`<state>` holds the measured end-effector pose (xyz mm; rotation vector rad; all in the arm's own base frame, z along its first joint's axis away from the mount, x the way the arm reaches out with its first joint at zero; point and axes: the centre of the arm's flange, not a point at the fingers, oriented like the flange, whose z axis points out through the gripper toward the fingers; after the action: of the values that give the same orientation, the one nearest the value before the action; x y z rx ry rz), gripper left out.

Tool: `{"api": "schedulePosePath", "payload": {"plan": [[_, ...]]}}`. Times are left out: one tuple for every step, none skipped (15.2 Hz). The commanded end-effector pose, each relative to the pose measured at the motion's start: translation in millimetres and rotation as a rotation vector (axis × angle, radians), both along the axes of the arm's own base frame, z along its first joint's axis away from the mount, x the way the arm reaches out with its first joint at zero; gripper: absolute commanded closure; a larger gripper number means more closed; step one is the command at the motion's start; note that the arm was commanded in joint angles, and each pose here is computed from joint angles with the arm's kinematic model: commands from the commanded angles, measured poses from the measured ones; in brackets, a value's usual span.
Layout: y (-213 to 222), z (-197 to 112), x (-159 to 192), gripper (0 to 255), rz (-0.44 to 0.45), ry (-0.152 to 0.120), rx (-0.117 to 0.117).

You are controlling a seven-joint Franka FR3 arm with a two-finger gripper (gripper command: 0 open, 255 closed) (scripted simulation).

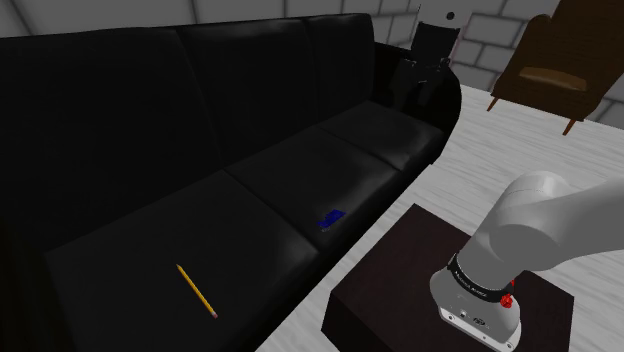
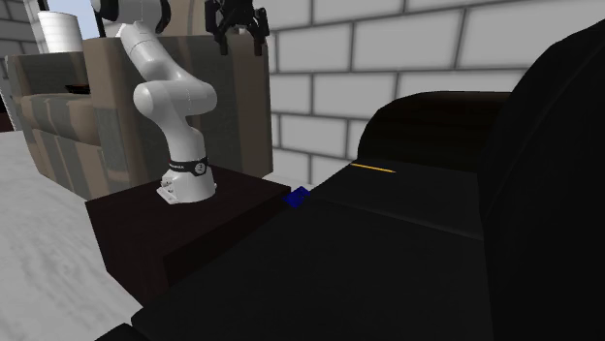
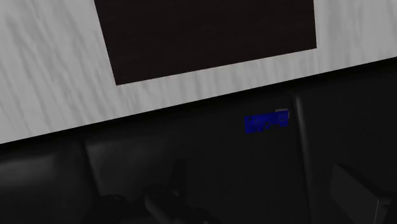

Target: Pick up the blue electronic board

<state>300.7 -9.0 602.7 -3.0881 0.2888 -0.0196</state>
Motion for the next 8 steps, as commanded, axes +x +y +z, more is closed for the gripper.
{"api": "schedulePosePath", "payload": {"plan": [[0,0,0,0,0.0,0.0,0.0],[6,-12,0,0,-0.034,0.001,0.001],[12,-24,1,0,-0.067,0.001,0.001],[17,-36,2,0,-0.101,0.002,0.002],[23,-47,2,0,-0.134,0.002,0.002],[29,-59,4,0,-0.168,0.003,0.003],[35,-71,5,0,-0.201,0.003,0.003],[40,-83,6,0,-0.235,0.004,0.004]]}}
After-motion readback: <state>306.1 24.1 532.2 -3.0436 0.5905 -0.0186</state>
